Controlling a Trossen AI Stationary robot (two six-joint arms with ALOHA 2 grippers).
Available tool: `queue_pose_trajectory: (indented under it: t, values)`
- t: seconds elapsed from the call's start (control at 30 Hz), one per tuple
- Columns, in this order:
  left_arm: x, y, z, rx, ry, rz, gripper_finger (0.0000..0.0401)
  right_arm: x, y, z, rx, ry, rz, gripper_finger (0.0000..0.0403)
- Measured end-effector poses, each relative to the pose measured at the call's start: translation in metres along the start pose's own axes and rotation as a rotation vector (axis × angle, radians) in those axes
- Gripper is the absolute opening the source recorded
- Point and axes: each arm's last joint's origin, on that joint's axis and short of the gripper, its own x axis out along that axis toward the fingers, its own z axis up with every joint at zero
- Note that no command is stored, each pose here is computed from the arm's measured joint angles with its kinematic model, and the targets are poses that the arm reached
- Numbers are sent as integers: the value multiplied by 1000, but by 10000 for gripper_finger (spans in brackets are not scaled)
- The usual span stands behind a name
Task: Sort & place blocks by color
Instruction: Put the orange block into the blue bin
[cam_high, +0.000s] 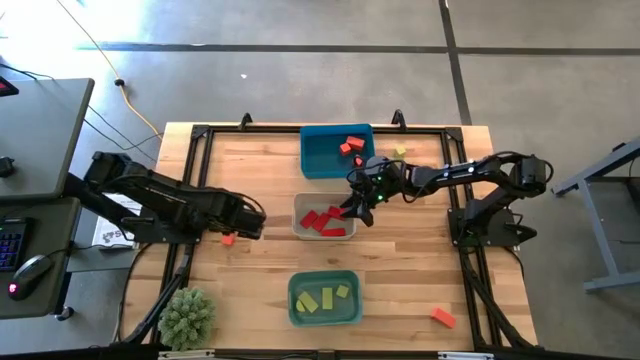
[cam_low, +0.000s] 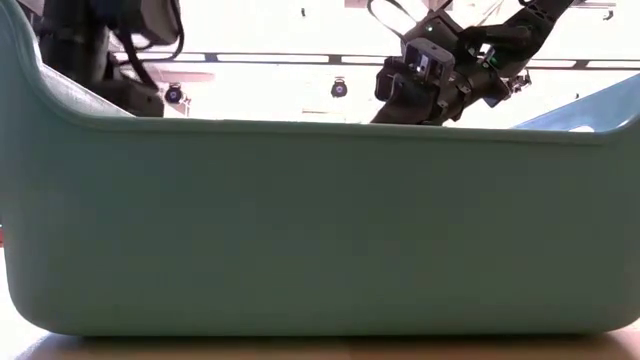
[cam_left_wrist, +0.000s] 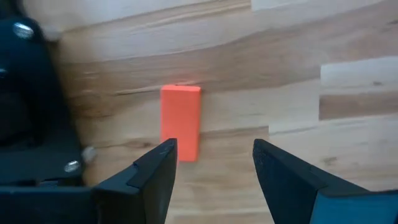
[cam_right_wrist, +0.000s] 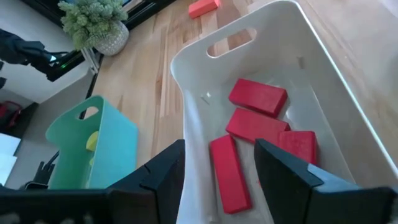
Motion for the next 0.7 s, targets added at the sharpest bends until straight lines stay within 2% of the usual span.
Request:
queue_pose_trajectory:
  t: [0.1, 0.53, 0.7]
  values:
    - [13, 5, 0, -40, 2, -19, 200, 0, 0, 0, -1, 4, -2, 179]
    - [43, 21, -2, -87, 53, 62, 200, 0, -1, 0, -4, 3, -5, 179]
    - [59, 24, -3, -88, 81, 22, 200, 0, -1, 0, -4, 2, -8, 179]
